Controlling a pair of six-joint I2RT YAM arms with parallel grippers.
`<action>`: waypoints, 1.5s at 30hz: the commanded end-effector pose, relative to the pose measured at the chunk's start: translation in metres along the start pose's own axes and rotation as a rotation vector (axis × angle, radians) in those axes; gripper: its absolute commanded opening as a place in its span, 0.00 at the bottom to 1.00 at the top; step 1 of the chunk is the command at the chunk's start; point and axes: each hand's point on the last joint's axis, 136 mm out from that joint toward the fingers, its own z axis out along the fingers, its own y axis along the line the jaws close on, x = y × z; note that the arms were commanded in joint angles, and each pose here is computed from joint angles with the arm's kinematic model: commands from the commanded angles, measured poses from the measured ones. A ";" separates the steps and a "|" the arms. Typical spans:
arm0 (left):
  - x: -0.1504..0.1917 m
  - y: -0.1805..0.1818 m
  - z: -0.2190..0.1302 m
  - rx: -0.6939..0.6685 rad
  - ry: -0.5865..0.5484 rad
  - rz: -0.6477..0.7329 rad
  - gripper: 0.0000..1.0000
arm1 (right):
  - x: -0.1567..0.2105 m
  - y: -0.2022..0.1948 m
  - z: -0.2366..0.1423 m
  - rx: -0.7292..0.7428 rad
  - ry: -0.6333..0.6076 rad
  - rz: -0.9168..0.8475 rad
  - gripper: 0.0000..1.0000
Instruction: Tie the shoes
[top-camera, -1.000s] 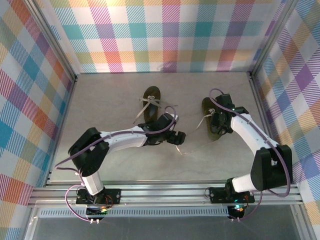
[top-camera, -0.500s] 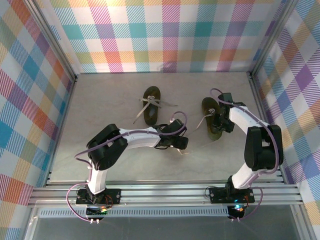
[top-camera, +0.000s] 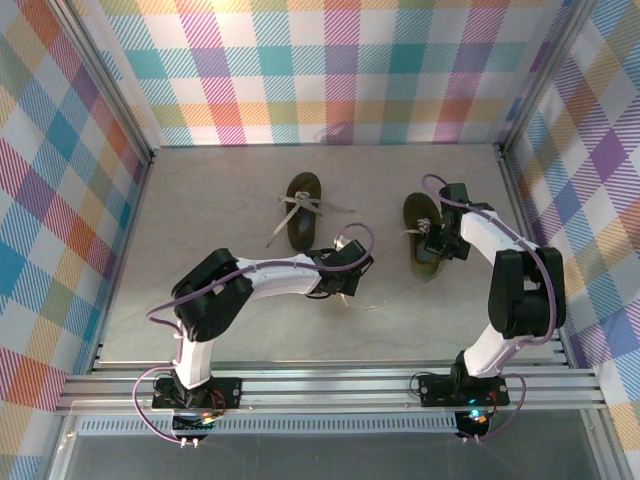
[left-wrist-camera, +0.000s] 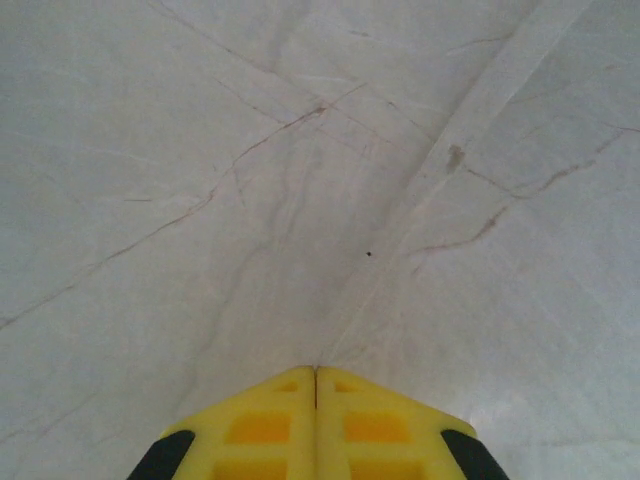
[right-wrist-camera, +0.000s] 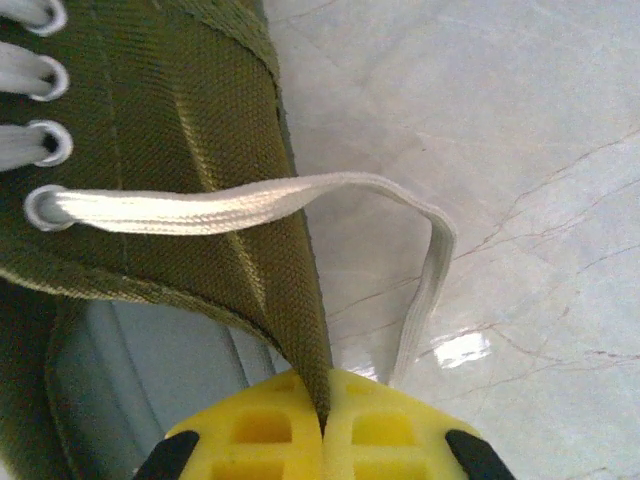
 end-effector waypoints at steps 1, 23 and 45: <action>-0.033 0.023 -0.054 -0.043 -0.131 -0.010 0.00 | -0.006 0.016 -0.026 -0.110 -0.080 0.017 0.00; -0.023 0.136 -0.186 -0.122 -0.322 -0.155 0.00 | 0.140 0.154 -0.057 -0.361 0.005 -0.037 0.00; -0.036 0.106 -0.183 0.079 -0.353 -0.138 0.00 | 0.114 0.038 -0.038 0.062 -0.114 -0.067 0.54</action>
